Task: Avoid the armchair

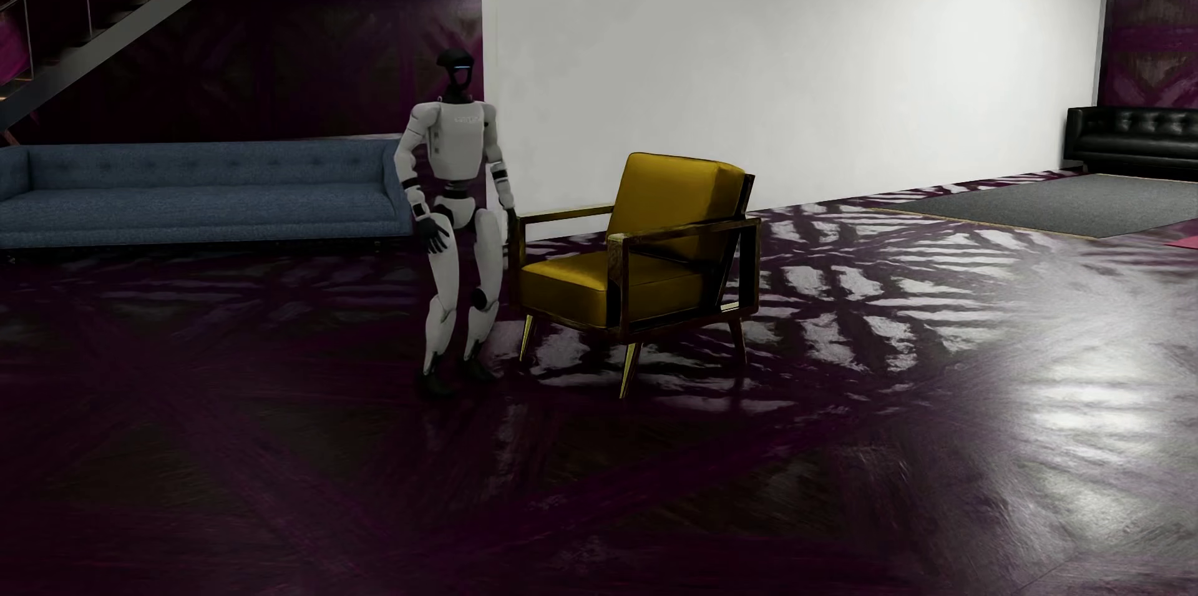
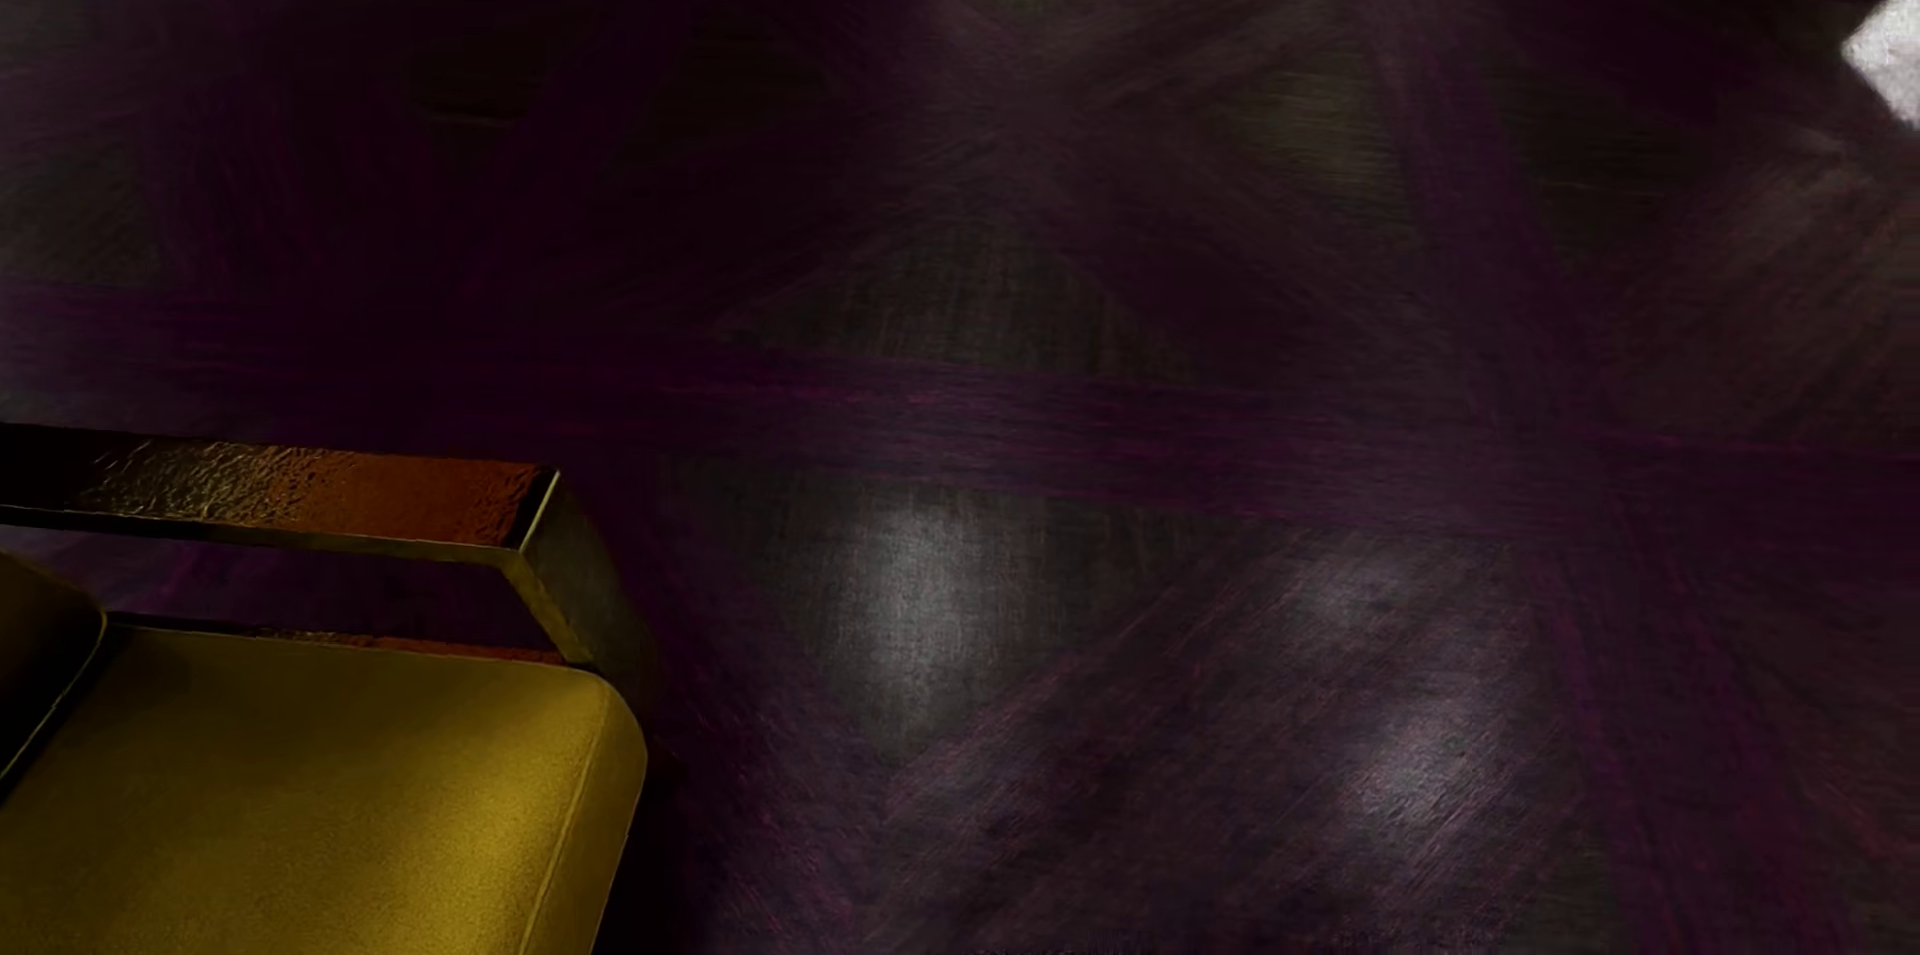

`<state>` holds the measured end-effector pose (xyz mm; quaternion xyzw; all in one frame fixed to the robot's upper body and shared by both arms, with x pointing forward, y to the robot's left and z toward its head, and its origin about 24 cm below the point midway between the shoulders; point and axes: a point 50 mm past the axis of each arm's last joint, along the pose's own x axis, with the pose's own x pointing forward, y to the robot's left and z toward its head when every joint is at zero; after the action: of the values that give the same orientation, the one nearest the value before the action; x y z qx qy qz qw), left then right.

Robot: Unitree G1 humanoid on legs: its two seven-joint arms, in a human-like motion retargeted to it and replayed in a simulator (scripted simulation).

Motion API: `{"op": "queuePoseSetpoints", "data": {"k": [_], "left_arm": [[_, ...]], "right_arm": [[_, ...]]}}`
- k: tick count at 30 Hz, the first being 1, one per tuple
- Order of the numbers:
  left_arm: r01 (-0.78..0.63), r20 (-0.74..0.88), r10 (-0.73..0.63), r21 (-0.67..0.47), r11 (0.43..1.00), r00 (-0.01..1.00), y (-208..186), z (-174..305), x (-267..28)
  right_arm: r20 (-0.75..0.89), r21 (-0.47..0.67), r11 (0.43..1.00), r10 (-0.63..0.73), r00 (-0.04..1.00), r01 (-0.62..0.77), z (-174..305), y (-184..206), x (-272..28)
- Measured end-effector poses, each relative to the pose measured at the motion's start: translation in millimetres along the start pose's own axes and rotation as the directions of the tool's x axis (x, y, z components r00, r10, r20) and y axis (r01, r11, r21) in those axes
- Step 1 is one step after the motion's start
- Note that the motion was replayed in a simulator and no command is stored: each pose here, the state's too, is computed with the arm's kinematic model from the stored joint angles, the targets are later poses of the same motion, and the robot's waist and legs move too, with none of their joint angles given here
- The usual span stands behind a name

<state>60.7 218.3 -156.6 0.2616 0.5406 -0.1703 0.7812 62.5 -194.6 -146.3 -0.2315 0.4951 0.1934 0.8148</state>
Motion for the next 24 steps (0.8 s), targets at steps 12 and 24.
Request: {"op": "queuePoseSetpoints", "data": {"k": [12,24], "left_arm": [[-0.079,0.046,0.083,-0.088,0.993,0.995,22.3,10.6,-0.8],[-0.007,-0.082,0.001,-0.068,0.998,0.997,-7.3,-29.5,-8.7]], "right_arm": [[-0.187,-0.025,0.999,0.024,0.982,-0.029,-49.0,6.0,-11.8],[-0.151,-0.063,0.998,-0.018,0.988,0.009,-36.1,-14.3,-6.0]]}}
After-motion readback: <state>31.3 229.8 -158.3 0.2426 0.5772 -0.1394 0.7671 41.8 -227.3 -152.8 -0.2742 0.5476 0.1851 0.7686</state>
